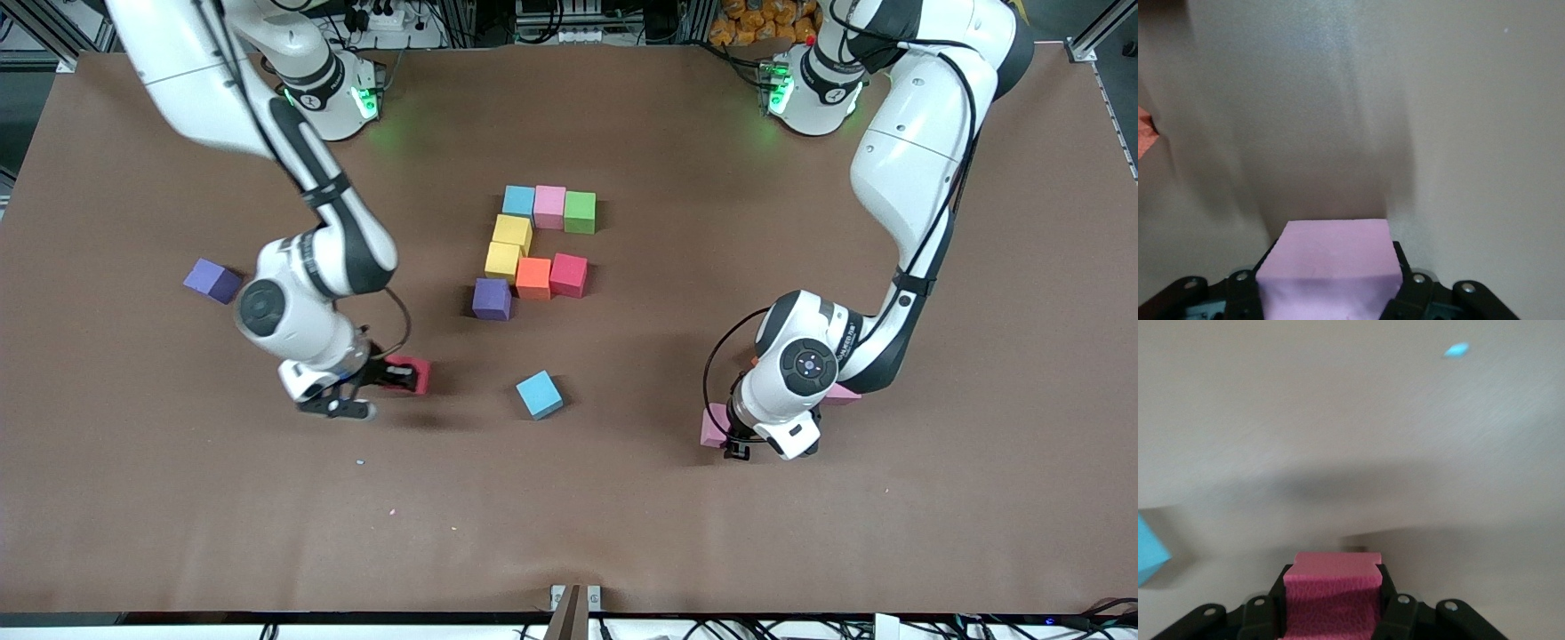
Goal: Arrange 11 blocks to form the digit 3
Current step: 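Carry the red block toward the group with the right gripper, then lower the red block below the lavender block and open the right gripper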
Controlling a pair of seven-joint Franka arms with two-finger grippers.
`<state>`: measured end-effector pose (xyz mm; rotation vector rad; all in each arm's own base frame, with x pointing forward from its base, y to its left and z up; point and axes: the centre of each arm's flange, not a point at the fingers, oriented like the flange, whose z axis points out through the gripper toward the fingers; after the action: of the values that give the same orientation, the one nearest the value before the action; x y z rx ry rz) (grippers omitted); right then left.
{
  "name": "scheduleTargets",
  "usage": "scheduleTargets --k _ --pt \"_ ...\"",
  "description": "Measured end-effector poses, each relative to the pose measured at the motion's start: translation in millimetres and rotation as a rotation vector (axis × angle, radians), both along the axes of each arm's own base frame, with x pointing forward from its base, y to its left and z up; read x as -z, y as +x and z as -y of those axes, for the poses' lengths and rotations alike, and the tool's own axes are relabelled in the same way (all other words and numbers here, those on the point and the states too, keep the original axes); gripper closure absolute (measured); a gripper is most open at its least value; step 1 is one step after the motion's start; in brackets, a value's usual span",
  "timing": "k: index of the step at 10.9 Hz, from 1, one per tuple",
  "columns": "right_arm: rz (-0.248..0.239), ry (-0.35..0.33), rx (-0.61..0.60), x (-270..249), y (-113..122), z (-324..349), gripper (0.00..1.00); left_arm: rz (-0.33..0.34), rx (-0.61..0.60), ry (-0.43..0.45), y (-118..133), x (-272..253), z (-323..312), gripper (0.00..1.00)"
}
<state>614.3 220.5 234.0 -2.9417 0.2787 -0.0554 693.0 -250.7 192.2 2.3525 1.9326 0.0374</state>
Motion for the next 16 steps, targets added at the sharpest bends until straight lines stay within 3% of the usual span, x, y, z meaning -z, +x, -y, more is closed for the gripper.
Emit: scheduleTargets --k 4,8,11,16 --pt "-0.014 0.013 0.078 -6 -28 -69 0.48 0.021 0.003 -0.008 5 -12 2 0.35" --pt "-0.026 -0.004 0.081 -4 -50 -101 0.48 0.028 0.009 -0.016 5 -18 8 0.35" --pt "0.019 -0.087 0.07 -5 -56 -110 0.48 0.031 0.007 -0.017 6 -21 7 0.36" --pt "0.071 -0.161 0.067 -7 -63 -122 0.48 0.035 0.01 -0.019 5 -24 9 0.38"
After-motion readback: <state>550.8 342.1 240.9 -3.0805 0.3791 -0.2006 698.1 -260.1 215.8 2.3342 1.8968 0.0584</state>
